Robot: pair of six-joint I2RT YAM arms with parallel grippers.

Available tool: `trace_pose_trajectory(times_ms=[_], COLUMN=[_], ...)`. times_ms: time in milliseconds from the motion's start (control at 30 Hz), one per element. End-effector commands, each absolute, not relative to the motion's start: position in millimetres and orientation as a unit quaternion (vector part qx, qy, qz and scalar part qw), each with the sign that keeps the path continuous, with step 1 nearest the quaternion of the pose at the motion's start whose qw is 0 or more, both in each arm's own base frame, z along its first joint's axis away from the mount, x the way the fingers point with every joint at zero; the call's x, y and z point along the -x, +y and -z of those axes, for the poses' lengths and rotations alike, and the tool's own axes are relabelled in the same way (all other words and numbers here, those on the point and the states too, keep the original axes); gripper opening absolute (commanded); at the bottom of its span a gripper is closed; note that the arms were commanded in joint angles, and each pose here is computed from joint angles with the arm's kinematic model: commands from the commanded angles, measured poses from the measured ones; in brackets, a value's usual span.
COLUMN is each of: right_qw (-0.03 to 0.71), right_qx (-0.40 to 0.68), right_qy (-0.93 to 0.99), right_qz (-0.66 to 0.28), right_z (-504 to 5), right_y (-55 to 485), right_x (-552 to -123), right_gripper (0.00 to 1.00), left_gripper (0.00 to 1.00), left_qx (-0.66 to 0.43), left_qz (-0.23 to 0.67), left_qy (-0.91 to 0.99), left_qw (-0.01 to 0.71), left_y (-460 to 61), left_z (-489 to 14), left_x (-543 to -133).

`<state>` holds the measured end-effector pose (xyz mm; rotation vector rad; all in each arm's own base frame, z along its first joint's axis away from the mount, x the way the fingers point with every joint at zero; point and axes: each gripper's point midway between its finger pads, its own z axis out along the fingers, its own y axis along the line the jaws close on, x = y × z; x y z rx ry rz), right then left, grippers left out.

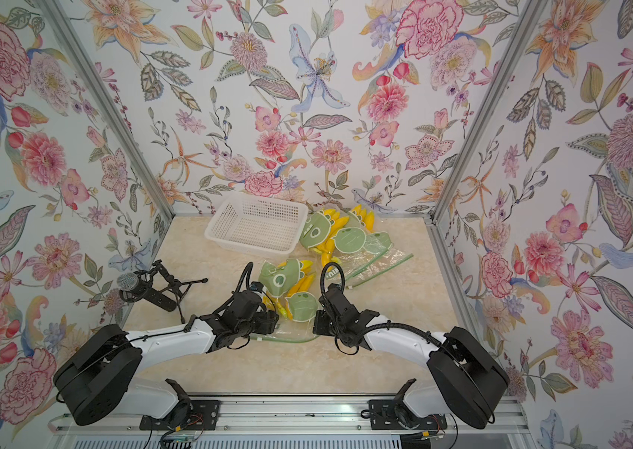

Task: Open the zip-top bag and take out the banana
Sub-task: Adjust the zipper food storage bag at the center of the board.

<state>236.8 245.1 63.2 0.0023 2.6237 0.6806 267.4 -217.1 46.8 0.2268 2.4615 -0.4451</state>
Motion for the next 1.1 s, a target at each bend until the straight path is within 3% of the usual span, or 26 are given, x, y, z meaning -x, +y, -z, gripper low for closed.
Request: trace_pose_trajectory(times_ms=[0, 200, 533, 733, 1067], right_qw=[0.226, 0.225, 0.217, 0.226, 0.219], right_qx=[-0.016, -0.063, -0.105, -0.120, -0.138], right_qy=[0.944, 0.933, 0.919, 0.904, 0.899], right_qz=[-0.242, -0.273, -0.311, -0.344, -0.353], right_z=[-82.3, -107.1, -129.2, -158.4, -164.3], right_y=[225.6, 185.4, 172.2, 175.1, 173.5], right_x=[-245.1, -260.2, -279.9, -293.5, -296.9], right_gripper=[0.00, 0.00, 0.00, 0.00, 0.00], left_gripper=[0.77, 0.90, 0.82, 0.80, 0.80], left_qx=[-0.104, -0.159, -0.315, -0.388, -0.390], left_qz=[0.142, 0.186, 0.227, 0.172, 0.048], left_qy=[0.924, 0.875, 0.807, 0.794, 0.798], left_qw=[0.341, 0.418, 0.445, 0.436, 0.456], left_y=[-204.4, -208.1, -266.0, -291.0, -296.3], left_z=[-62.2, -113.0, -120.8, -103.2, -94.5], left_x=[-264.3, -251.4, -185.4, -161.7, -176.1])
